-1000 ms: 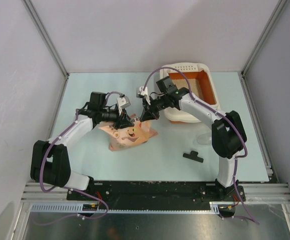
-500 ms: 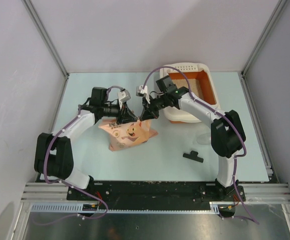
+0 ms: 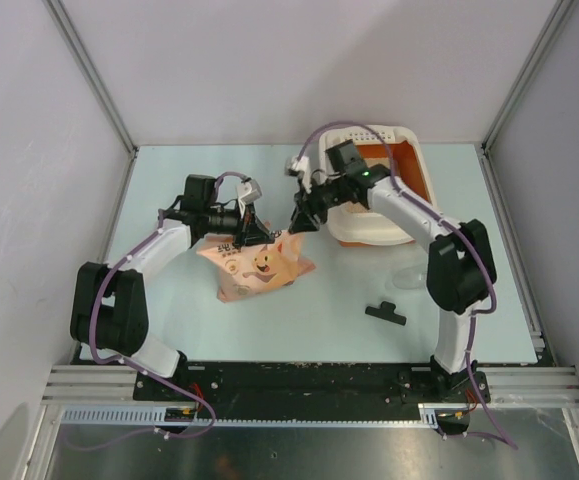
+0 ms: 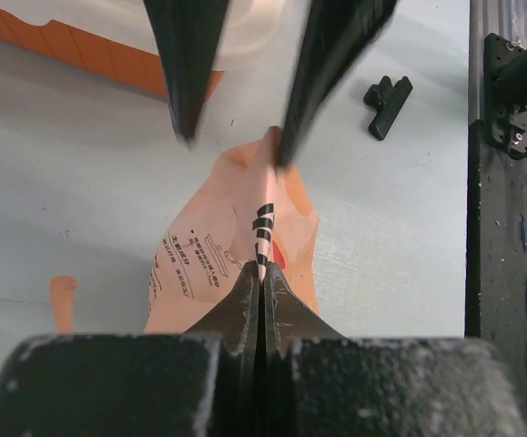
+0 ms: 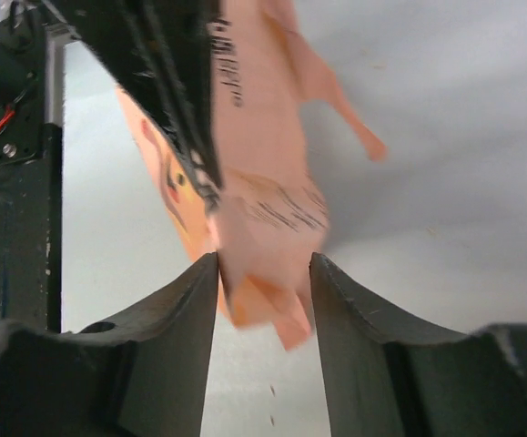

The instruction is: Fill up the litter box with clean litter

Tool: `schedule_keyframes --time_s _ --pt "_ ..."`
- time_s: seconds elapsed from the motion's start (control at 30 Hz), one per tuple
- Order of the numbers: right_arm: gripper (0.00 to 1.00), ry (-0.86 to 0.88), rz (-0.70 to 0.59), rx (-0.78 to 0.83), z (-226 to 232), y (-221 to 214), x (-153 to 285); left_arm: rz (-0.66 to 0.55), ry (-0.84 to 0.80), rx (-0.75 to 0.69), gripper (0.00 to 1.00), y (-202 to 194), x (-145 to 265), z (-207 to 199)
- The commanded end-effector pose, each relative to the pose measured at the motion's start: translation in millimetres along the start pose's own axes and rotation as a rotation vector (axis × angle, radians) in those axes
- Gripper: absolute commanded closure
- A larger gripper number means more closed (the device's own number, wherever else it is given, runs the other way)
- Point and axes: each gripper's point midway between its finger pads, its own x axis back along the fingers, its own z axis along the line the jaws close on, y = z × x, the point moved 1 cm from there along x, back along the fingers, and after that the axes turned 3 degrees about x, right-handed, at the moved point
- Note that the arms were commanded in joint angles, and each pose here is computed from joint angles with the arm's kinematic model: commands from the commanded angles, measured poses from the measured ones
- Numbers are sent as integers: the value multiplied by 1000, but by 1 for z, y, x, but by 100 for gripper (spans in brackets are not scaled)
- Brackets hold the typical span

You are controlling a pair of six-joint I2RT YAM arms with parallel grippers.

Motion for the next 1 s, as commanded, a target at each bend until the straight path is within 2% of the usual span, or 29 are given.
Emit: schedule_keyframes --time_s 0.0,0.07,0.13,0.17,0.33,0.47,0.6,0.73,0.97 --pt "49 -225 -103 0 -20 57 101 -46 23 -55 100 31 4 -1" --pt "48 -290 -89 27 -14 58 131 -45 35 -36 100 33 4 1" --pt "48 -305 -24 -48 -6 27 149 -46 43 -27 100 34 6 1" --pt "48 -308 -10 -23 6 23 159 -48 45 -33 100 36 6 0" --pt "47 -235 208 -213 62 -72 168 -42 55 -60 100 34 6 0" --pt "48 -170 363 -336 92 -126 176 -37 59 -47 100 34 4 2" --pt "51 -161 468 -356 102 -169 182 -40 43 -46 100 39 1 -2" --pt "54 -164 544 -446 104 -200 185 -36 40 -42 100 38 -2 -3" --pt "57 -141 607 -524 105 -235 181 -25 24 -47 100 34 -8 -9"
